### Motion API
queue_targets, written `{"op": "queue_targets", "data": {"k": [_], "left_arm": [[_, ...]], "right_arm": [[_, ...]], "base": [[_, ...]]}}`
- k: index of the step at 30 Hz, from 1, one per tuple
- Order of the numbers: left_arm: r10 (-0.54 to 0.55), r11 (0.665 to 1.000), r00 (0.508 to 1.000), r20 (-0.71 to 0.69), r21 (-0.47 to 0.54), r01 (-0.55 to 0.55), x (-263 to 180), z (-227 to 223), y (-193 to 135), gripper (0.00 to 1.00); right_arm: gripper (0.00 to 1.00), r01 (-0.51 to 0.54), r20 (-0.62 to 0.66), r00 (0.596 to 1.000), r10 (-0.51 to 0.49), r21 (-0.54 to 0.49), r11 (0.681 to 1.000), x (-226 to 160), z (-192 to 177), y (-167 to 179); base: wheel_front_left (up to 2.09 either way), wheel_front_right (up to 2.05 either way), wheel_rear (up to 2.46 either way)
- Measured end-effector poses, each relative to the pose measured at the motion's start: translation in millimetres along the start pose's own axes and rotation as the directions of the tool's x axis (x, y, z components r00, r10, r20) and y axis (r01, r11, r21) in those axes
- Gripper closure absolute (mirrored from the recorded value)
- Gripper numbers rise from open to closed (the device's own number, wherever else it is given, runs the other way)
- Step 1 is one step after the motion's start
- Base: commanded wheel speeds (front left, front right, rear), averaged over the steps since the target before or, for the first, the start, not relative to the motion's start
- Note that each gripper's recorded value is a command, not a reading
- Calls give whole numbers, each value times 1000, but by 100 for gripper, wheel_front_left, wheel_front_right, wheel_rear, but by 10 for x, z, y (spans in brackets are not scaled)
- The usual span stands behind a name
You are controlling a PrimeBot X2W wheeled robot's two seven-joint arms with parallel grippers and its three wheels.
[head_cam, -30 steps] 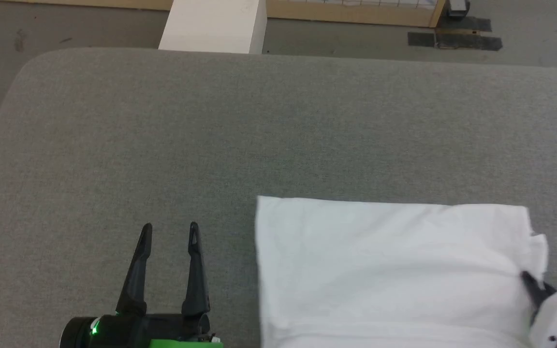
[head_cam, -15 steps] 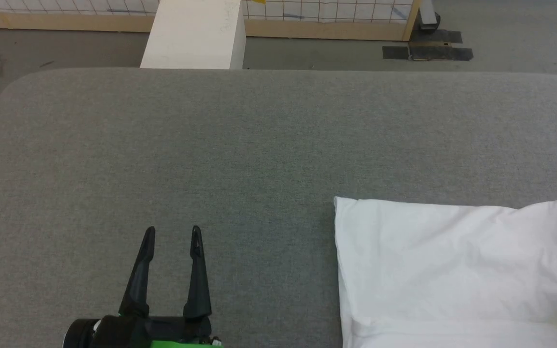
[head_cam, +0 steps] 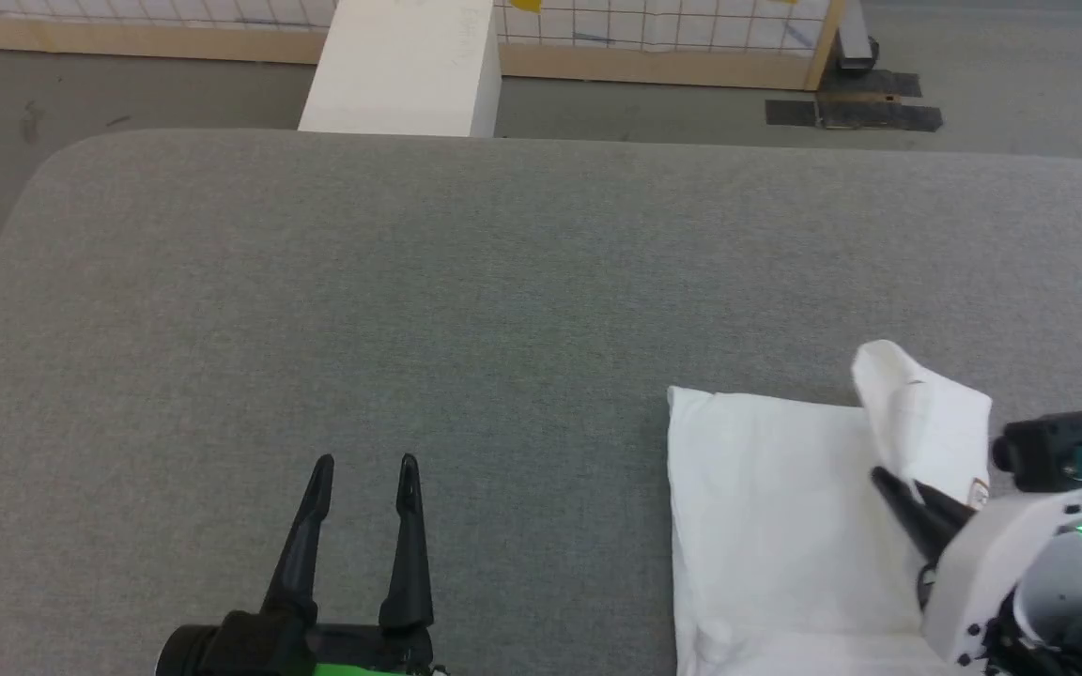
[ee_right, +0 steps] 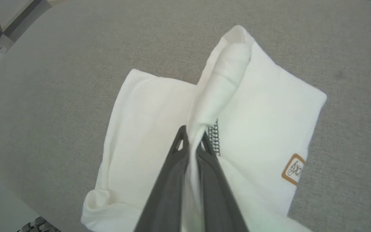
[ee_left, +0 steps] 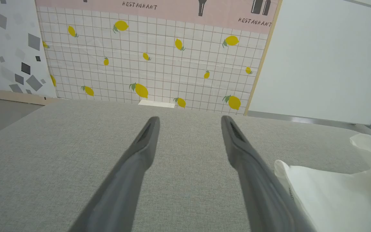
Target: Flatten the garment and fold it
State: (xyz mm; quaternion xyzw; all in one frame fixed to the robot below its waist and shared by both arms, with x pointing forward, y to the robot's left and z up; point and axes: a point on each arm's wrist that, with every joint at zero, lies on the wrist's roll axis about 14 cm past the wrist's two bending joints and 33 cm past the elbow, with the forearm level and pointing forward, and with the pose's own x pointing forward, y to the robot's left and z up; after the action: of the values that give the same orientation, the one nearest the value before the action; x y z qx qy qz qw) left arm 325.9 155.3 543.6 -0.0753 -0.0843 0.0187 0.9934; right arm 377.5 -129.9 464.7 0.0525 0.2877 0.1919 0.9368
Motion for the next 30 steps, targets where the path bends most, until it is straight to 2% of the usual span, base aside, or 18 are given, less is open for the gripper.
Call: {"op": "queue_targets", "data": {"k": [10, 15, 19, 20, 21, 22, 26, 30], "left_arm": [[42, 999, 999, -15, -6, -42, -84, -24, 104, 0], [53, 999, 998, -21, -9, -53, -105, -35, 127, 0], [52, 999, 998, -24, -12, -52, -90, -49, 121, 0], [51, 999, 998, -24, -15, -51, -81, -50, 117, 0], [49, 999, 999, -22, -19, -49, -68, -49, 112, 0], [48, 999, 999, -22, -23, -49, -58, -48, 108, 0], [48, 998, 999, -23, -32, -48, -38, -57, 98, 0], [34, 999, 999, -23, -36, -35, -19, -66, 69, 0]], "right_arm": [[100, -161, -85, 984, 157, -40, 986, 379, -124, 593], [100, -201, -148, 970, 191, -54, 978, 540, -278, 812], [100, -196, -183, 966, 181, -66, 978, 667, -386, 873], [91, -192, -186, 967, 176, -71, 979, 690, -403, 877], [66, -189, -189, 967, 171, -79, 979, 713, -419, 879], [0, -190, -192, 966, 171, -86, 978, 731, -435, 894], [0, -221, -171, 963, 207, -71, 973, 739, -389, 1029], [0, -220, -73, 974, 217, -50, 974, 673, -112, 1011]], "base": [[0, 0, 0], [0, 0, 0], [0, 0, 0], [0, 0, 0], [0, 0, 0], [0, 0, 0], [0, 0, 0], [0, 0, 0]]}}
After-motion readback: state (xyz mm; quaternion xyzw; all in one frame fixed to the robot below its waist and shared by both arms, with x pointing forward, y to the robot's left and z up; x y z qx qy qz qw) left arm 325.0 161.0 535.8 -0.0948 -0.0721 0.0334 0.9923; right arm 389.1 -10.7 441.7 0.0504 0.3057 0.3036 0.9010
